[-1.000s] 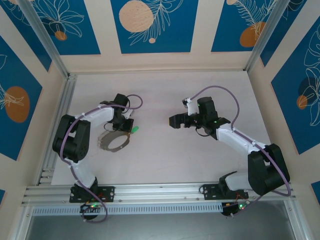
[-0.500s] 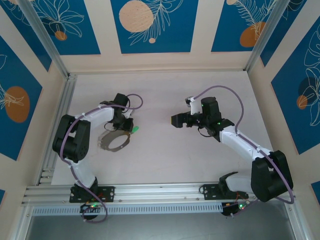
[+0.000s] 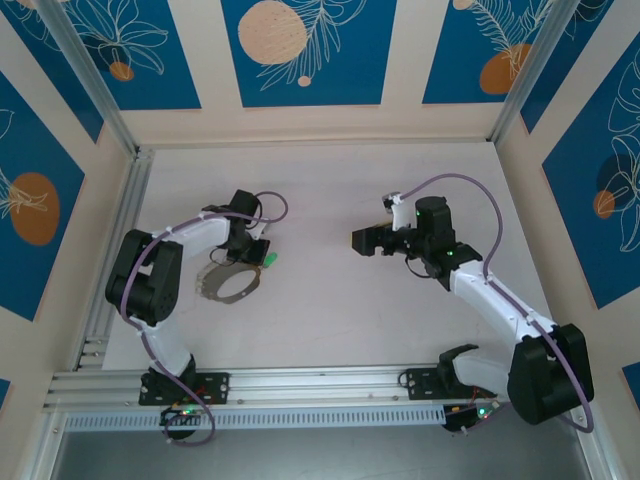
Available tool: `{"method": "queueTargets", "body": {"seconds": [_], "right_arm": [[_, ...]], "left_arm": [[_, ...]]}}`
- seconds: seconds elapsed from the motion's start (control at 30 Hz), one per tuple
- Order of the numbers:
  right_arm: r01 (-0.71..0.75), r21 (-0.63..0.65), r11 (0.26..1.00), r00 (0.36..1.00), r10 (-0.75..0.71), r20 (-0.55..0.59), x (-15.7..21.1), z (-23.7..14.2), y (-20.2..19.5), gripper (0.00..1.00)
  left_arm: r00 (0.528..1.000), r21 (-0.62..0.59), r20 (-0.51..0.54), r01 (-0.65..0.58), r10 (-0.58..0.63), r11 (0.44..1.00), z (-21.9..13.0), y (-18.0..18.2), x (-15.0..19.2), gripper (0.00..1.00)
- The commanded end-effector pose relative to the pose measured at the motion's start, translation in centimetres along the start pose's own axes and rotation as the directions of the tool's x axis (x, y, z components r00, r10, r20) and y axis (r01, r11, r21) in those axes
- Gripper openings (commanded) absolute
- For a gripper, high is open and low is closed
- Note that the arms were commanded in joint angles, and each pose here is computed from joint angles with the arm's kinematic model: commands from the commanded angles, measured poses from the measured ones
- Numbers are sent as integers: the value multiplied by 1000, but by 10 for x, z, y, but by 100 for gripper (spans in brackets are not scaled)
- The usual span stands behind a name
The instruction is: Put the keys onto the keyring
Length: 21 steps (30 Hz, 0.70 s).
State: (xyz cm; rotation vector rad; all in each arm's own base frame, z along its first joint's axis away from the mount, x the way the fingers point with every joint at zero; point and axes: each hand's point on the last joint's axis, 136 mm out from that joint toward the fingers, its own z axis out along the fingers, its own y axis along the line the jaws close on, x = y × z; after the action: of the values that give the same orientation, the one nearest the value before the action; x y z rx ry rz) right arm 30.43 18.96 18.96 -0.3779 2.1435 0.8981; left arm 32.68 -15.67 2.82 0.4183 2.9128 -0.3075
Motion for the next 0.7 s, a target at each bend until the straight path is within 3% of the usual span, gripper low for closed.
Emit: {"method": "queueTargets", "body": {"seconds": [0.0,0.13,0.23,0.37,0.47,0.67], "right_arm": [[4,-21,1000,1000,-4,-16,7,-5,4,95],[11,-54,998,1000,-11,-1,7,-11,13,95],[51,-143,988,999,-47,26,7,-22,33,94],[149,-325,934,988,-131,76,3,-45,79,90],[222,-421,880,975,-189,119,-4,-62,110,84],[328,-585,742,945,-269,188,-34,-93,168,77]], "left_arm": [[999,35,27,-44,43,998,-19,-14,0,0],[985,112,133,-125,110,986,-54,-35,-9,0],[946,217,262,-250,190,944,-98,-65,-13,0],[809,340,495,-515,317,787,-179,-121,0,0],[703,339,621,-640,347,689,-230,-144,12,0],[542,304,749,-793,382,528,-303,-174,35,0]]}}
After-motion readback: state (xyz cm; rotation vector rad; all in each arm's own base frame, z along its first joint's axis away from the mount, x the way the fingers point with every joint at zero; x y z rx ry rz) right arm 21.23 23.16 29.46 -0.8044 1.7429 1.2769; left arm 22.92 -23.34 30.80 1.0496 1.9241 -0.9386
